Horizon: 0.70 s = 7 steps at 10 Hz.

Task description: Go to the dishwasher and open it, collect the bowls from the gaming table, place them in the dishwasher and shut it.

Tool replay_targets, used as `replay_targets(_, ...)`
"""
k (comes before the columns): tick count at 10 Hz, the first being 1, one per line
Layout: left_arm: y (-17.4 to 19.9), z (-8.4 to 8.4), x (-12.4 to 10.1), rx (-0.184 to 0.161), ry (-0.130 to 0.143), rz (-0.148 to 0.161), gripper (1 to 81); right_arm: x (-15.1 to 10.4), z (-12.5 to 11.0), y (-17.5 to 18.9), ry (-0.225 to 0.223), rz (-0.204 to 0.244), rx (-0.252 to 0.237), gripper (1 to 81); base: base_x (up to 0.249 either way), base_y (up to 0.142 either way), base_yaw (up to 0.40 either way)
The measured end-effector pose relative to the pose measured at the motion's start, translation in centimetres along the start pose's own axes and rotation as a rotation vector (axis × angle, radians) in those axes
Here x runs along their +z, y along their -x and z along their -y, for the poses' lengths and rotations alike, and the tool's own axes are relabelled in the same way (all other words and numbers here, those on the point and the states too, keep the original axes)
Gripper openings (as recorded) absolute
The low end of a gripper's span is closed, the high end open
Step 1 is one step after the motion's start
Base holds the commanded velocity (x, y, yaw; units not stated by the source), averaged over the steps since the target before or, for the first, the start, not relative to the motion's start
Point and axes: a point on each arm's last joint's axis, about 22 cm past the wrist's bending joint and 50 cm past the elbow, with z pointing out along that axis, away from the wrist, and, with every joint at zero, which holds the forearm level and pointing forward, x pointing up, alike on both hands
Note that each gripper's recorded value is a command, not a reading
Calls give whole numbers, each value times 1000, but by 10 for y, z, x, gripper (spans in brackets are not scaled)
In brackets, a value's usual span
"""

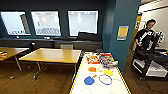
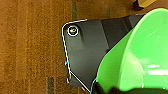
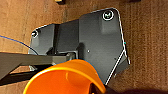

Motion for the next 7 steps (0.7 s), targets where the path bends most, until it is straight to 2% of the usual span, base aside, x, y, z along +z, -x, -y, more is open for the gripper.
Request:
replay_targets(1, -1, 0, 0, 1, 0, -6, 10, 0, 1, 3, -2, 0, 0, 10, -84, 0, 0)
replay_targets(3, 11, -1, -1, -2, 0, 11, 10, -1, 1, 12, -2, 12, 1, 10, -85, 0, 0)
replay_targets(7, 7, -1, 0, -1, 0, 6, 10, -1, 2, 9, -4, 7, -5, 10, -87, 0, 0)
